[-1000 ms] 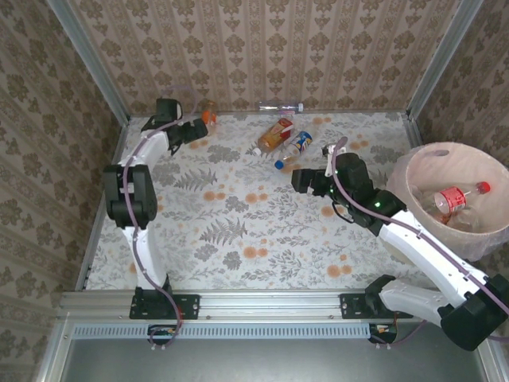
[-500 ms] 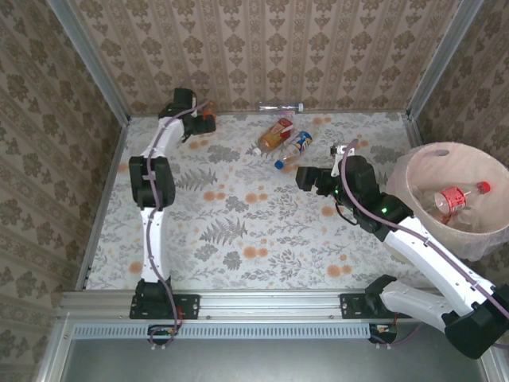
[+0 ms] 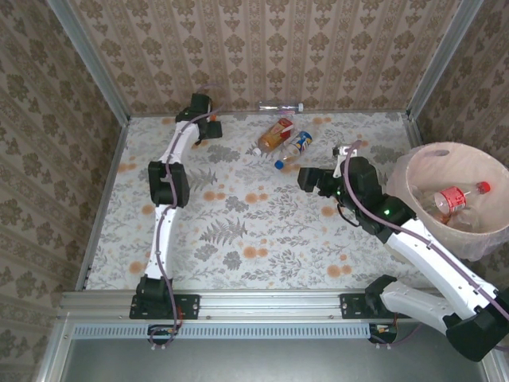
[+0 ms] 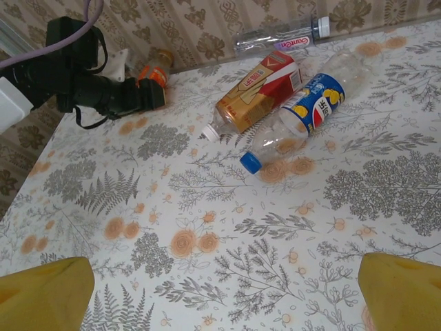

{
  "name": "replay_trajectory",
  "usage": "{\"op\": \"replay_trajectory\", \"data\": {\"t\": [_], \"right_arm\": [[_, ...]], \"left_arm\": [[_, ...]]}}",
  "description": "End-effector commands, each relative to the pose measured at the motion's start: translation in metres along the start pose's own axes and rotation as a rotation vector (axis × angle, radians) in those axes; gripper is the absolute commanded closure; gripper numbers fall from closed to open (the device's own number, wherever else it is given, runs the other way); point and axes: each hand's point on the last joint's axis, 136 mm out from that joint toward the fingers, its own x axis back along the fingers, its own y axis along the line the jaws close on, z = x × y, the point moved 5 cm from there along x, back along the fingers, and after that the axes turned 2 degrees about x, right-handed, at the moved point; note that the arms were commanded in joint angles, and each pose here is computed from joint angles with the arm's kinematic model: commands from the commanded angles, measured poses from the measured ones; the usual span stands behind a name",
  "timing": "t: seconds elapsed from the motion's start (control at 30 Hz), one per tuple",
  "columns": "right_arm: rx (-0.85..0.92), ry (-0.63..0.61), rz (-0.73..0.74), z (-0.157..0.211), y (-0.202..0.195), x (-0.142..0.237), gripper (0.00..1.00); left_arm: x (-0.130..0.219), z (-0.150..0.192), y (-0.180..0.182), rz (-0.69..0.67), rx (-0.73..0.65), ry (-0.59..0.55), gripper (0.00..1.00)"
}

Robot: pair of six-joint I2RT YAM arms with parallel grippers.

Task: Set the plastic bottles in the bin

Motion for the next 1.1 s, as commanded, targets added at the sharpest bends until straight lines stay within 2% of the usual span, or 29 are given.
{"op": "replay_trajectory", "data": {"t": [0.0, 0.23, 0.43, 0.73, 1.07], "right_arm": [[-0.009, -0.023, 0.031, -0.004, -0.005, 0.010, 0.00], [0.011, -0.002, 0.010, 0.001, -0.003, 0.007, 0.00], [0.017, 0.002, -0.024, 0.006, 0.000, 0.004, 0.00], [-0.013, -0.068, -0.102, 0.007, 0.004, 0.007, 0.00], [-0.078, -0.088, -0.102, 0.013, 0.000, 0.002, 0.00]], "left_arm": [[0.010, -0.012, 0.004, -0.012, 0.039, -0.035, 0.33], [0.023, -0.015, 0.002, -0.021, 0.027, -0.056, 0.39], [0.048, -0.007, 0.001, -0.008, 0.034, -0.042, 0.42], [0.088, 0.032, -0.012, 0.073, 0.080, -0.007, 0.47], [0.171, 0.088, -0.053, 0.299, 0.059, -0.014, 0.52]]}}
